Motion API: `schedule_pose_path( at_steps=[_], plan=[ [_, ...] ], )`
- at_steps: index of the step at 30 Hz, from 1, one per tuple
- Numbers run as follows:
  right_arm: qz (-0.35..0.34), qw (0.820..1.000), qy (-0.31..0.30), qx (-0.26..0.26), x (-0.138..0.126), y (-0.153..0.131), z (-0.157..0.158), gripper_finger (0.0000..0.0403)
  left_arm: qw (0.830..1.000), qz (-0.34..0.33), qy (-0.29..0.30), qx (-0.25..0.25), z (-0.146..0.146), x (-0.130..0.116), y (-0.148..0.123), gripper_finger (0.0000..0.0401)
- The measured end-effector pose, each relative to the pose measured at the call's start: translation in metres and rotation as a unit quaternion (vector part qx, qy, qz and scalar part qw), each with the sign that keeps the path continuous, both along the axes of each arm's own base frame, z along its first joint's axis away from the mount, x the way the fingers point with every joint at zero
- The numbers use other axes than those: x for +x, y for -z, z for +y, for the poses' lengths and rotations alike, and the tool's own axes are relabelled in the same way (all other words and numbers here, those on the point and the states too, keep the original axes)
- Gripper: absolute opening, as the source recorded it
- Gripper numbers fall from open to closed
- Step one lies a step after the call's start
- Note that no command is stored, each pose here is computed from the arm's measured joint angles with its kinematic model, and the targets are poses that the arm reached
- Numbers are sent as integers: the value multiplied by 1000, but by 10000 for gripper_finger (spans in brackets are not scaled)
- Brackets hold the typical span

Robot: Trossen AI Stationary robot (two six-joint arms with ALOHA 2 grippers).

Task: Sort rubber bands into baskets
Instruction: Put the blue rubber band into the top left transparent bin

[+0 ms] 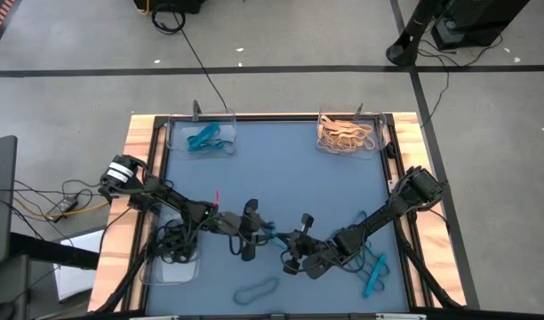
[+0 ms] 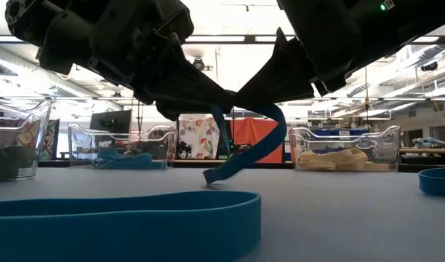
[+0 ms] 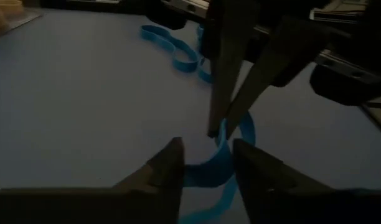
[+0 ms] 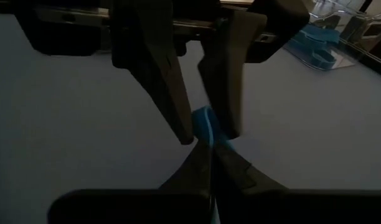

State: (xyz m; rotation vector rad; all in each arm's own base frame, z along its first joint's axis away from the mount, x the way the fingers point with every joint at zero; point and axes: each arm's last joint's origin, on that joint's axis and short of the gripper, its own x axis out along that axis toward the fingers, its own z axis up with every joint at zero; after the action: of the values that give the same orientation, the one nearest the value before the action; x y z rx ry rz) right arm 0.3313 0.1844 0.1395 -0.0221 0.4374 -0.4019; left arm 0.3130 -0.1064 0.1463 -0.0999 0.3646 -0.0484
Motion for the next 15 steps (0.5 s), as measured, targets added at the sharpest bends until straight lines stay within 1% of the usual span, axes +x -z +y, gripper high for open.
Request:
schedule_pose_path(
  at_steps=[4, 7, 8, 11, 13, 15],
  plan=[
    [0, 1000, 0, 0, 0, 0, 0, 11, 1000, -6, 19, -9, -1, 0, -2, 72],
    [1, 1000, -1, 0, 0, 0, 0, 11, 1000, -7, 20, -10, -1, 1, -2, 18],
    [2, 1000, -3, 2, 0, 0, 0, 11, 1000, -6, 19, -9, -1, 1, -2, 12],
    [8, 1000, -7, 18, -1, 2, 0, 21, 1000, -3, 14, -8, 2, 1, -1, 12],
    [18, 999, -1, 29, -2, 4, -1, 40, 1000, 2, 4, -5, 7, 1, -4, 10],
    [38, 999, -3, 36, -5, 7, -1, 67, 1000, 8, -12, -1, 14, 0, -9, 7]
  ],
)
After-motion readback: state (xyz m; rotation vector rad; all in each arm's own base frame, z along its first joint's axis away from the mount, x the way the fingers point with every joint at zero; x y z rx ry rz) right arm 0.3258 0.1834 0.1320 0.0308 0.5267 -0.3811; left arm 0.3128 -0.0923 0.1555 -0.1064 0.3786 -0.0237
